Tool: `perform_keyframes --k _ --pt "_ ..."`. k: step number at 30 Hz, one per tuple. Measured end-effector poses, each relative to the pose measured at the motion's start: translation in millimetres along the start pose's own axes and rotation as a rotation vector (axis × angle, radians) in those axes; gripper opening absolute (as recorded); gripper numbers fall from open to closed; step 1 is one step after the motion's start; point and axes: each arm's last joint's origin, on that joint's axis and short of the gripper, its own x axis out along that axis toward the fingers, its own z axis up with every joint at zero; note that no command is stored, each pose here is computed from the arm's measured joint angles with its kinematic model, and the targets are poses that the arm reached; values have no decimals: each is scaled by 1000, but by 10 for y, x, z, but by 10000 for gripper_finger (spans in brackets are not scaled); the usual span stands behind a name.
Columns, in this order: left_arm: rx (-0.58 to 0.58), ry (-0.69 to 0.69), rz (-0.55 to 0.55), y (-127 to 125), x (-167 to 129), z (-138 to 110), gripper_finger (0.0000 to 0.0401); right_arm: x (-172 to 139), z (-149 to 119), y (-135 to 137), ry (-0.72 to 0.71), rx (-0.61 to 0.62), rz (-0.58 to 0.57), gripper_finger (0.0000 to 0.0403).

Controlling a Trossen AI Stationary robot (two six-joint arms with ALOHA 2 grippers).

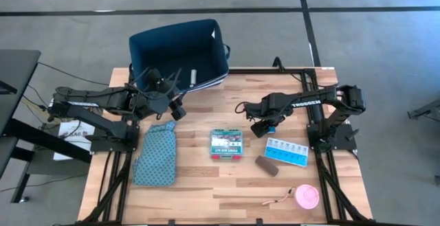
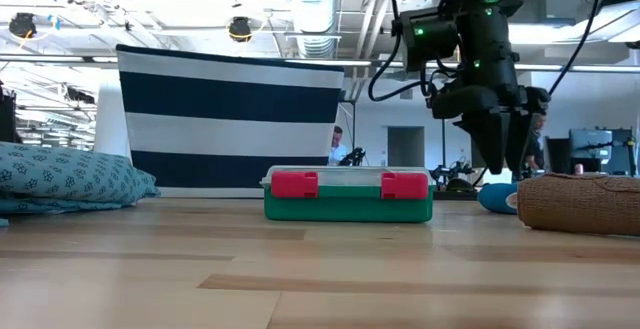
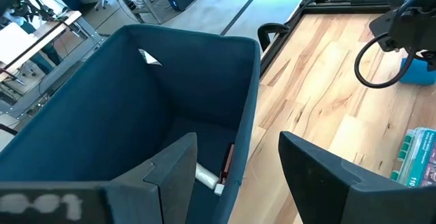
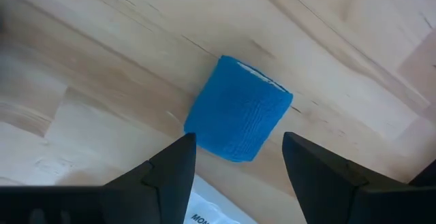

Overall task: Pick & place medical supplies in basket/bin
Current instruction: Put the blue bandage into the blue bin

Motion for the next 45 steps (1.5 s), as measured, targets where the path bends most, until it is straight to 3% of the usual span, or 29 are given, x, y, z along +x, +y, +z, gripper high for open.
perform_keyframes --k 12,29,34,39,45 --pt "0 0 0 0 0 0 199 281 -54 -37 -5 29 47 215" --pt "0 0 -1 0 0 0 199 310 56 -132 -69 83 2 214" --pt "1 0 -1 0 0 0 199 311 7 -75 -40 -12 37 211" --pt "11 0 -1 0 0 0 199 312 -27 -38 -85 -37 -5 201" --pt "11 0 -1 0 0 0 199 313 -11 15 -126 -142 22 151"
